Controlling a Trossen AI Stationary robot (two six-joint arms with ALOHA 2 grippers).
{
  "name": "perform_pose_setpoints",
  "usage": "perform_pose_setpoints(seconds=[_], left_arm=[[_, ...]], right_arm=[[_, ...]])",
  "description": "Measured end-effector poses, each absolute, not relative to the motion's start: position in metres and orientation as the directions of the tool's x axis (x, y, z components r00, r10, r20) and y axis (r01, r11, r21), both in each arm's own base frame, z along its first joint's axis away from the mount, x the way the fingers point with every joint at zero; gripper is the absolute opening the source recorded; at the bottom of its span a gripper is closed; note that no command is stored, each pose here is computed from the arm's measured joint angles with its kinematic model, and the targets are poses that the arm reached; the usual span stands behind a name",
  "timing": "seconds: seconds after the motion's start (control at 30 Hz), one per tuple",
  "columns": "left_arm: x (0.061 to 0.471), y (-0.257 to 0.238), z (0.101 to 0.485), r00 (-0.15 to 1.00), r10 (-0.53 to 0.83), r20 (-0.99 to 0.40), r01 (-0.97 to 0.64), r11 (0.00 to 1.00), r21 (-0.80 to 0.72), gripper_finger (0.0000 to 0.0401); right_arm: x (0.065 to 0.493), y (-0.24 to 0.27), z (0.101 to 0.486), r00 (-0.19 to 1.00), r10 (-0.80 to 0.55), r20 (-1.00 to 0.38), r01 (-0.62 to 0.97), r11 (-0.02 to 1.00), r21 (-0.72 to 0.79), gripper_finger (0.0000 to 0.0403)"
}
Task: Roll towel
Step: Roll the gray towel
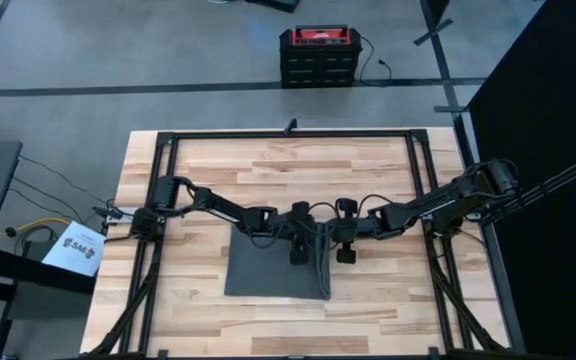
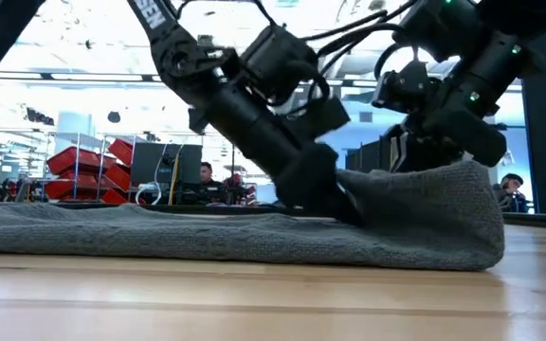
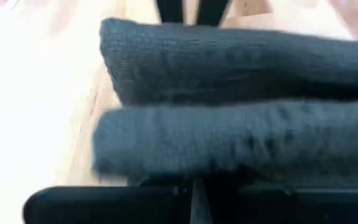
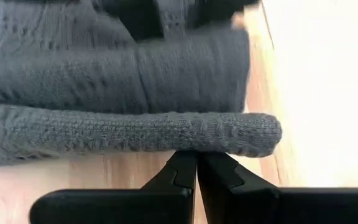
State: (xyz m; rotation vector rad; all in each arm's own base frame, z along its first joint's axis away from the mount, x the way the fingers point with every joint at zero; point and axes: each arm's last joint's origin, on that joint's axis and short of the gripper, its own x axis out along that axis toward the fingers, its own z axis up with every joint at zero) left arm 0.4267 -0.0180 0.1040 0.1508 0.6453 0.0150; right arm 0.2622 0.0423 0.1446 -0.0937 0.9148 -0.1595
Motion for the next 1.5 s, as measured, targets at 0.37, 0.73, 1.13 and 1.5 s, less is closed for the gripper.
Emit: perform_pose_setpoints(seconds=[0.37,0.73,1.13,1.5], left_arm=[[0.430,-0.005,0.106,0.824,0.045,-0.565,0.031,0.992,0.126,0.0015],[0.446,0.002,0.100,0.842,0.056,-0.536,0.027,0.989,0.146,0.0015],[0.457,0.017,0.094,0.838,0.087,-0.539,-0.007,0.989,0.148,0.0015],[0.459,0.026,0.090,0.848,0.107,-0.518,-0.040,0.989,0.140,0.0015]], right_arm=[[0.263,0.053,0.149,0.606,-0.154,-0.780,0.087,0.988,-0.128,0.0000],[0.266,0.050,0.151,0.610,-0.173,-0.773,0.087,0.985,-0.152,0.0000],[0.263,0.051,0.149,0.581,-0.178,-0.794,0.054,0.982,-0.181,0.0000],[0.269,0.049,0.138,0.573,-0.127,-0.809,-0.027,0.984,-0.174,0.0000]])
